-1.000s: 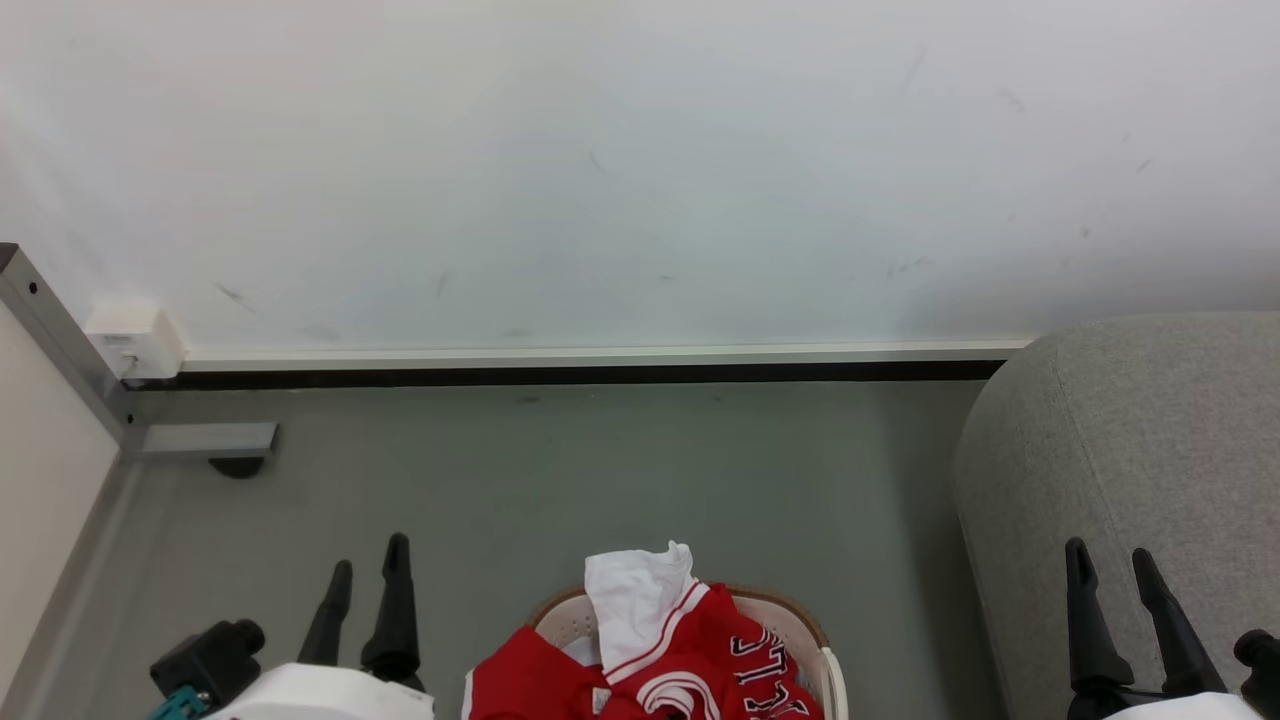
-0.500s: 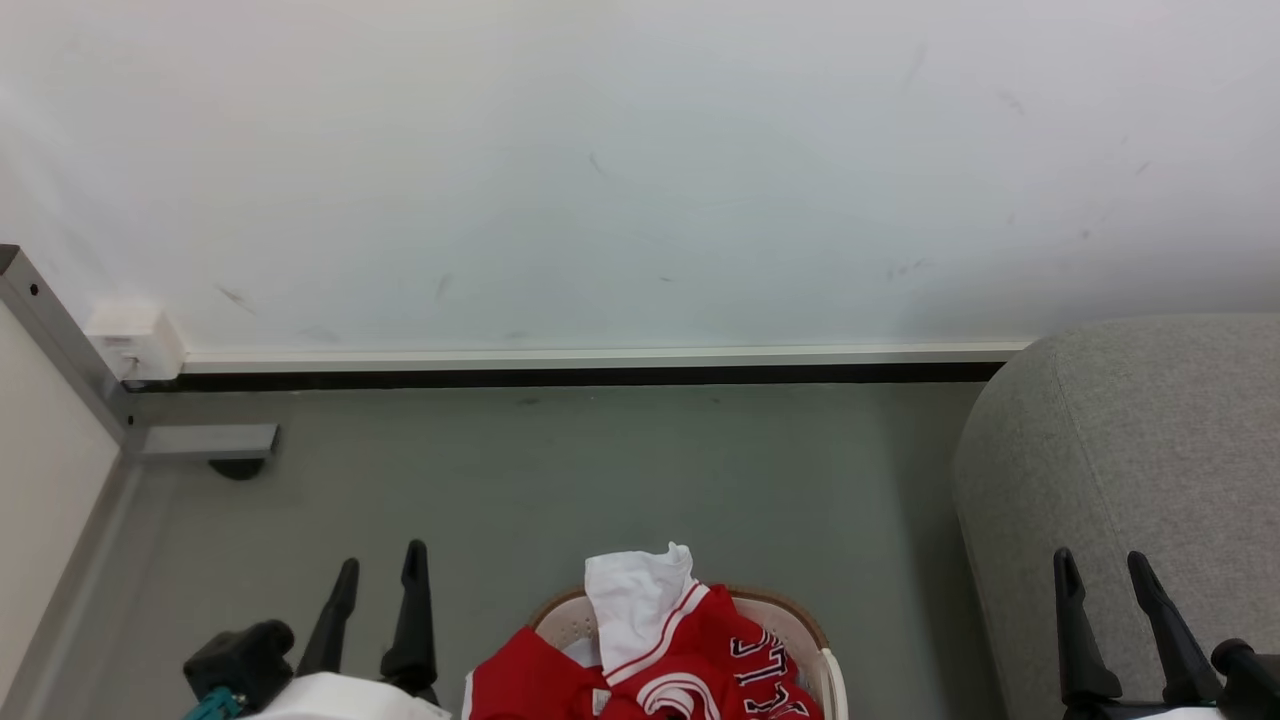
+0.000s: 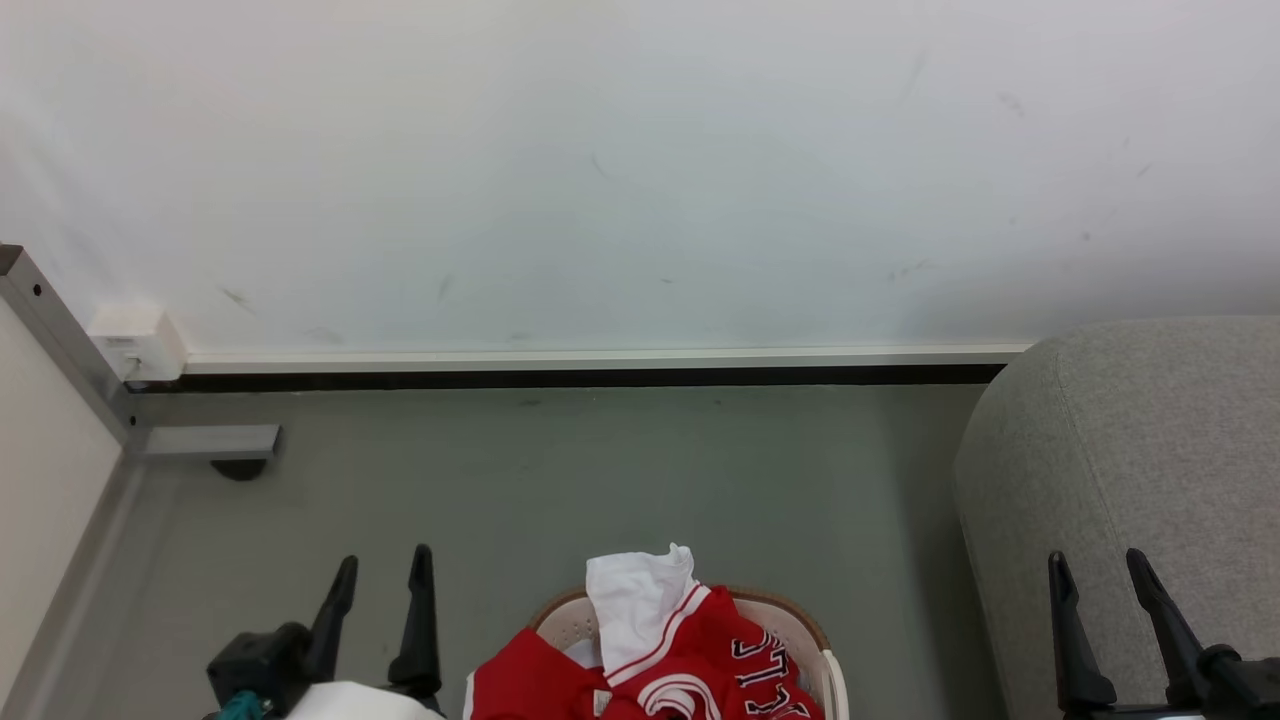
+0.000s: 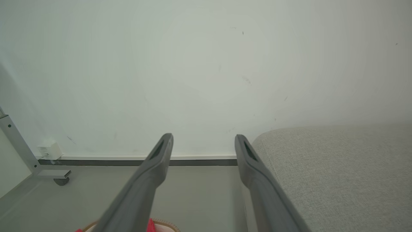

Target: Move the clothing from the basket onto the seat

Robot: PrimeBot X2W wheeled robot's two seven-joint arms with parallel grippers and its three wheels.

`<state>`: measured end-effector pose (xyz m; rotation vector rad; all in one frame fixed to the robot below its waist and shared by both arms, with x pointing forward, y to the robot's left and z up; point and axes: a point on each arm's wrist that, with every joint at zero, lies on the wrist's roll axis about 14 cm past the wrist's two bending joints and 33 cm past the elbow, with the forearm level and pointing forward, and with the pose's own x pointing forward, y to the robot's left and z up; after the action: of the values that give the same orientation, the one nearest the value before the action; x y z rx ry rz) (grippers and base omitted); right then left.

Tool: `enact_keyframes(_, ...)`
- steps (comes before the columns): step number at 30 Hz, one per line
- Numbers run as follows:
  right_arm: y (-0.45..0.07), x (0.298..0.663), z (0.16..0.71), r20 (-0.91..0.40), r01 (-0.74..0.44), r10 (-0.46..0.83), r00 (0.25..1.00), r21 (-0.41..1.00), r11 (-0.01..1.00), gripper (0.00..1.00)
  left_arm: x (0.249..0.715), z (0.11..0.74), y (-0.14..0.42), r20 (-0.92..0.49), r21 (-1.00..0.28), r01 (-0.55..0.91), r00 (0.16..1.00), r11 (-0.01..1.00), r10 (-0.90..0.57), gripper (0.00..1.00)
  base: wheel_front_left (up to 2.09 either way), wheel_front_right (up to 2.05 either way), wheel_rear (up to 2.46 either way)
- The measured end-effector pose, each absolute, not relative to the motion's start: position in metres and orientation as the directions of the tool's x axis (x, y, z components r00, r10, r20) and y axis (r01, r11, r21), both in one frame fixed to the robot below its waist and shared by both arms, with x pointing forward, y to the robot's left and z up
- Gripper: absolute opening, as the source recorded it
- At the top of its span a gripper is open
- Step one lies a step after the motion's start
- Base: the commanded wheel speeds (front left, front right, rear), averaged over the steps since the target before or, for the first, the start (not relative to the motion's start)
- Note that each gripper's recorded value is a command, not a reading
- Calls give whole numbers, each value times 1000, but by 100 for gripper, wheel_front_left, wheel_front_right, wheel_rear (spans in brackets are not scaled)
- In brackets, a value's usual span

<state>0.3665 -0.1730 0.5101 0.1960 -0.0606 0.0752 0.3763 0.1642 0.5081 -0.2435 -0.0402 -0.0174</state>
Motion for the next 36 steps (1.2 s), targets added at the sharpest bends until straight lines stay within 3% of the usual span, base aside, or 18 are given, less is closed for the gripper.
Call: enact_keyframes(36, -175, 359, 505, 81, -82, 77, 994, 60, 995, 100, 371, 505, 159, 74, -15, 55, 996, 998, -53, 100, 0, 0, 0)
